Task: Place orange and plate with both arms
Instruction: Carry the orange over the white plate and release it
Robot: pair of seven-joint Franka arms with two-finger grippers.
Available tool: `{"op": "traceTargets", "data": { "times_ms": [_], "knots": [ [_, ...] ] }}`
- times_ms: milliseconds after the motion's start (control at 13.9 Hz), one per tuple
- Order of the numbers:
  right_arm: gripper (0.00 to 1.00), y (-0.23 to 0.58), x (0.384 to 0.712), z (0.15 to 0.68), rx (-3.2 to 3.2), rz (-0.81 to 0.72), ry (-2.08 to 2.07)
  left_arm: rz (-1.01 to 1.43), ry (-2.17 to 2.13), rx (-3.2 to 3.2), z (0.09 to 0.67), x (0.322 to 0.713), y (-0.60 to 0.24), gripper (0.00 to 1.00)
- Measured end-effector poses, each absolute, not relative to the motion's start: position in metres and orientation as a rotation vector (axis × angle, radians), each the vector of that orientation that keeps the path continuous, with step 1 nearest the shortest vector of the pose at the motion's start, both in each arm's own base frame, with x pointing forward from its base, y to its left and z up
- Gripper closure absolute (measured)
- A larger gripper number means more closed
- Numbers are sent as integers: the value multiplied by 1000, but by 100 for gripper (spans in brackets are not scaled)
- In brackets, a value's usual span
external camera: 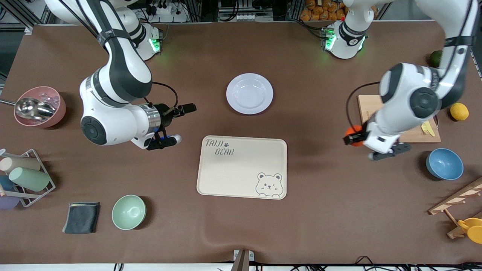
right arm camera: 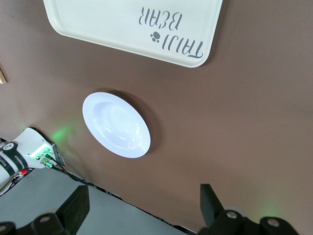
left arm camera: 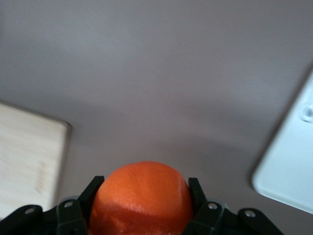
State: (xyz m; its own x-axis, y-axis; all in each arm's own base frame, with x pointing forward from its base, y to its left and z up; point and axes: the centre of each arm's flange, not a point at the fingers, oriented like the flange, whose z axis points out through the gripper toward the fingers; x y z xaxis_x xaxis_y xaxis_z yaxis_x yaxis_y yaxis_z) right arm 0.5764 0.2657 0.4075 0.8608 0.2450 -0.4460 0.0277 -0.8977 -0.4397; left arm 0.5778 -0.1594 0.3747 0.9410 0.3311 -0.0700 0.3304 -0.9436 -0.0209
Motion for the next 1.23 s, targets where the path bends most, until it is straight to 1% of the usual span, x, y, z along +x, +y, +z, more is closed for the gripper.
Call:
{"op": "traceTargets", "data": {
  "times_ms": [144, 289, 433, 577, 721, 866, 1010, 1154, 1226],
  "knots": [
    [0, 264, 578, 408, -2611, 698, -196, 125, -661, -3048, 376, 552, -236, 26],
    [0, 251, 587, 410, -2618, 652, -165, 159, -794, -3013, 371, 511, -321, 26],
    [0, 209, 608, 412, -2608, 557, -143, 190, -869, -2981, 361, 469, -391, 26],
    [0, 158, 625, 405, -2580, 481, -194, 231, -868, -2953, 338, 432, -444, 26],
    [0, 133, 633, 392, -2560, 451, -243, 278, -871, -2912, 300, 395, -481, 26],
    [0, 134, 636, 385, -2563, 432, -260, 318, -906, -2875, 256, 368, -504, 26],
    [0, 140, 636, 384, -2563, 432, -272, 343, -975, -2850, 216, 349, -515, 26],
    [0, 143, 633, 382, -2558, 451, -280, 364, -987, -2825, 190, 336, -518, 26],
    [0, 146, 629, 378, -2550, 480, -286, 364, -997, -2817, 186, 335, -518, 19]
  ]
}}
